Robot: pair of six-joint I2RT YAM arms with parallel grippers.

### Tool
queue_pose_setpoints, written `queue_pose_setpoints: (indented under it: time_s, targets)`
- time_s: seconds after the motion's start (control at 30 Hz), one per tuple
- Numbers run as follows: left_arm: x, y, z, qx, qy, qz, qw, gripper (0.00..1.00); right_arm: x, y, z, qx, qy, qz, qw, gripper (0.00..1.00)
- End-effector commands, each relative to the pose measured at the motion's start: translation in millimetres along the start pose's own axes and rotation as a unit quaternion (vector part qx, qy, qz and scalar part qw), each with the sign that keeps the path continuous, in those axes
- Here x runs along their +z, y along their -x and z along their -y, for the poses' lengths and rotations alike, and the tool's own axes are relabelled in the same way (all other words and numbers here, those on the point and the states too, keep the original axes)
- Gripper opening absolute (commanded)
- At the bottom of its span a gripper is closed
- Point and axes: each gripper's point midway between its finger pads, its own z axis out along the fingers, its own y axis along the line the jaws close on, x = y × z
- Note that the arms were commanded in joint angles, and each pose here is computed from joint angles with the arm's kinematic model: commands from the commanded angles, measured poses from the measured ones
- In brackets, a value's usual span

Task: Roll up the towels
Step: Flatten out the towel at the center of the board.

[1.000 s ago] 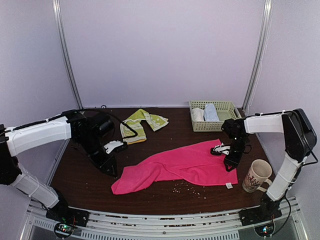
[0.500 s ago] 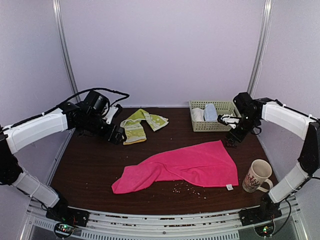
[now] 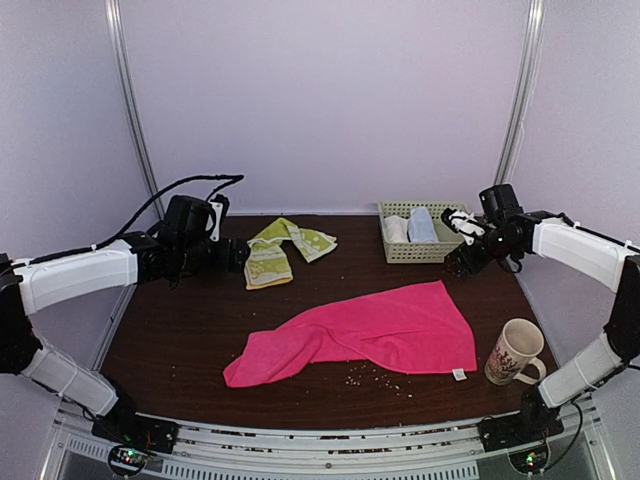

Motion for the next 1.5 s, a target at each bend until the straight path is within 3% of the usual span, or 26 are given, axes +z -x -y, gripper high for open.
queue_pose_setpoints:
  time_s: [0.0,0.1,0.23,0.33,0.37,0.47,0.57,0.83,1.17,1.27,1.47]
  targets:
    - [20.1,13.8,15.7,0.013,-0.037,0.027,0.999,0.85,25.7,1.1,13.8,0.049,-0.005,-0.038,0.998,1.0]
    - [32.6,-6.8,36.6,0.031,-0.092,-0.017,0.995,0.73,46.9,-21.6,21.9,0.06,-0.029,-0.111,0.992,1.0]
    - [48.5,-35.0,52.4,0.029,-0.132,-0.067,0.989,0.66,56.1,-29.3,15.6,0.043,-0.01,-0.134,0.99,1.0]
    - [53.9,-47.5,61.0,0.015,-0.154,-0.087,0.984,0.64,59.8,-23.9,10.2,0.046,0.009,-0.117,0.992,1.0]
    - [55.3,-49.5,62.0,0.012,-0.158,-0.089,0.983,0.63,63.3,-24.1,9.1,0.049,0.013,-0.112,0.992,0.94]
    - [56.2,-50.7,64.0,0.008,-0.163,-0.09,0.983,0.6,81.4,-30.8,-2.2,0.051,0.06,-0.132,0.988,0.53]
    - [56.6,-52.5,64.6,0.012,-0.164,-0.096,0.982,0.58,96.3,-37.9,-8.5,0.055,0.087,-0.153,0.983,0.38]
    - [58.0,-65.3,65.5,0.016,-0.168,-0.124,0.978,0.55,116.7,-37.6,7.8,0.066,0.056,-0.157,0.984,0.35]
    - [57.7,-74.6,65.5,0.002,-0.17,-0.135,0.976,0.53,137.2,-41.4,3.5,0.063,0.074,-0.16,0.982,0.36]
    - [57.4,-78.0,64.0,0.002,-0.167,-0.139,0.976,0.53,141.3,-44.7,-1.6,0.064,0.089,-0.164,0.98,0.3]
    - [59.4,-92.2,55.4,0.005,-0.147,-0.154,0.977,0.53,133.0,-33.7,-2.1,0.065,0.098,-0.147,0.982,0.0]
